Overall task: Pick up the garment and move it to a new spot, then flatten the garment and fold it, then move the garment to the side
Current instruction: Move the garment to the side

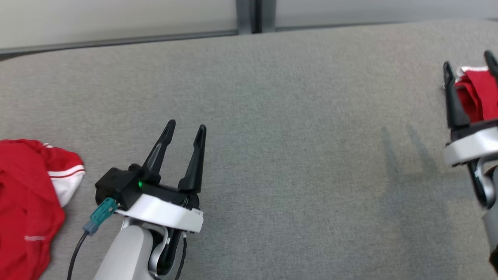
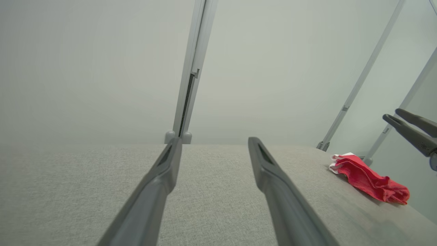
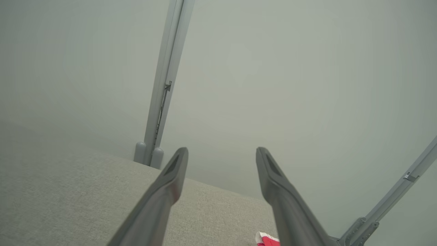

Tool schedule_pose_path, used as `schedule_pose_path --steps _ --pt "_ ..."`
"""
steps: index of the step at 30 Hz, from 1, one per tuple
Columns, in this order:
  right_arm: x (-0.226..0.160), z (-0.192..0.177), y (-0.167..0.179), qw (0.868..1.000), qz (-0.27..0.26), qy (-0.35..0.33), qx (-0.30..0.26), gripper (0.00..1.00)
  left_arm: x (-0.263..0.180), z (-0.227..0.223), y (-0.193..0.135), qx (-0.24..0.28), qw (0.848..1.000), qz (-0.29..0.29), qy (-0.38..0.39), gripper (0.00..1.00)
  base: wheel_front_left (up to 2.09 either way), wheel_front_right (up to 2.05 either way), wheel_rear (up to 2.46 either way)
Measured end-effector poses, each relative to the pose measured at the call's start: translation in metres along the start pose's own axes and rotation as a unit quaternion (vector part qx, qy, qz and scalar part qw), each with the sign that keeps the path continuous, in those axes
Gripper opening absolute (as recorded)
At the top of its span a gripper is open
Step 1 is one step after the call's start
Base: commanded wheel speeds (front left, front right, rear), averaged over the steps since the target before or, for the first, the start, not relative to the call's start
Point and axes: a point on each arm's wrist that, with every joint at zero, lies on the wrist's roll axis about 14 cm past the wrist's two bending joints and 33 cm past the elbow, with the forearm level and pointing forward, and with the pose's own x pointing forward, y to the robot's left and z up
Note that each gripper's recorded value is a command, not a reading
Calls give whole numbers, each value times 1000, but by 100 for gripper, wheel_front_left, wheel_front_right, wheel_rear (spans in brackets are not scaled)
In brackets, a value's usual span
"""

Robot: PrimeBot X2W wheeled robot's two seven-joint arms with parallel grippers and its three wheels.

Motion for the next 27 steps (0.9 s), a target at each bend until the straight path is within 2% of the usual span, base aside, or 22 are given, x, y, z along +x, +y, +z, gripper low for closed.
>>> schedule_pose_path --steps 7,11,18,27 --pt "-26 36 47 994 7 -54 90 100 -46 31 19 1 998 55 -34 100 0 0 0" --pt "-43 42 76 989 13 -60 137 100 -68 39 28 26 996 79 -39 100 0 0 0" --pt "-78 35 109 986 30 -37 162 100 -105 41 39 37 992 116 -41 100 0 0 0" --pt "-92 34 115 982 28 -33 185 100 -121 40 44 38 989 139 -41 100 0 0 0"
